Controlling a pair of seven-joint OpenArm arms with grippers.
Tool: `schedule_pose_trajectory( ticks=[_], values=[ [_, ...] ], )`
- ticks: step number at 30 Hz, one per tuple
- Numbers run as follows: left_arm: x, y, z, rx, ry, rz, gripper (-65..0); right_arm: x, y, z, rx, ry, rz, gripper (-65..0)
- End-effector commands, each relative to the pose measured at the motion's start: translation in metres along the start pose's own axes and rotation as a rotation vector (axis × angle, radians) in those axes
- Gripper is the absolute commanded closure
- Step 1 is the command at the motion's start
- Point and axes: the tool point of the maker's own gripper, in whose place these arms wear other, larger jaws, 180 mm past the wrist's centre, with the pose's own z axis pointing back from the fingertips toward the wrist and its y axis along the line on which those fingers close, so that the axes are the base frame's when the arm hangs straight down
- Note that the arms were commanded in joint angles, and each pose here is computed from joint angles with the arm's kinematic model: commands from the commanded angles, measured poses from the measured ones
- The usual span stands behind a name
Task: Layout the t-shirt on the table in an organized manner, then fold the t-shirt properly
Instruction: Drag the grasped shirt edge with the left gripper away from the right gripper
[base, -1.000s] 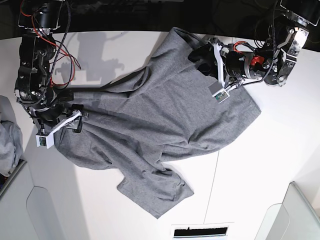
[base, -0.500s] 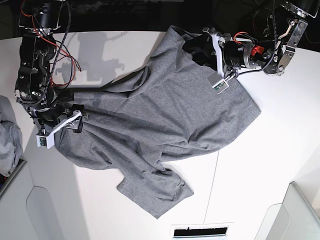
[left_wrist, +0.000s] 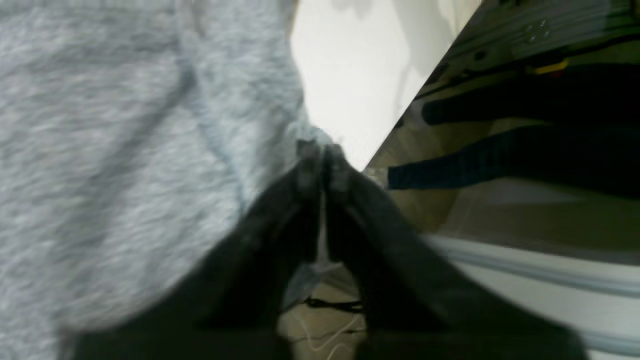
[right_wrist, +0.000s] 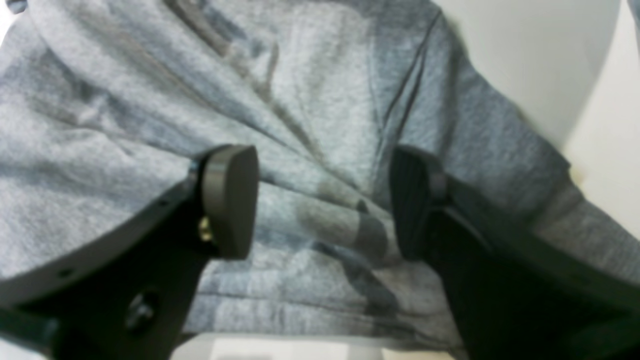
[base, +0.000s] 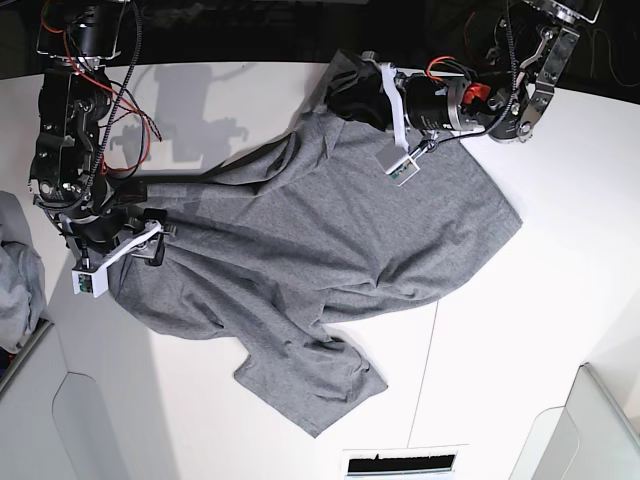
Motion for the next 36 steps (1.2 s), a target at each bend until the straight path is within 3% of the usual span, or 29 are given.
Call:
schedule_pose_trajectory(
  ticks=[1,8,16,17,18,21,29,36],
  values=[
    [0.004,-0.01,0.0,-0.041,-0.016,-0.007,-1.7,0.02,-0.001,0.002,0.002,-0.058,0.01,-40.5],
    [-0.031,-0.054,-0.022,-0.18,0.131,-0.026,-1.8,0.039,-0.008,0.003,-0.038,-0.129,-0.023,-40.5],
    [-0.01,-0.034,-0.009,-0.132,0.052,0.005,-1.8,0.088,-0.021,0.001,-0.126,-0.205,0.008,-40.1],
    [-0.004,-0.03,-0.005,-0.122,0.028,0.013,-1.8,0.092,-0.025,-0.001,-0.151,-0.21,0.012,-36.9],
    [0.003,-0.026,0.0,-0.111,0.004,0.018,-1.8,0.097,-0.029,-0.004,-0.165,-0.217,0.018,-29.7],
    [0.02,-0.016,0.018,-0.088,-0.057,0.015,-1.8,0.104,-0.032,-0.018,-0.175,-0.217,0.036,0.0],
    [0.061,0.002,0.063,0.013,-0.175,-0.073,-1.8,0.089,0.001,-0.063,0.006,-0.168,0.104,0.0],
    [0.057,0.072,0.081,0.287,-0.203,-0.127,-1.8,0.036,0.012,-0.089,0.023,-0.032,0.226,0.0]
  ],
)
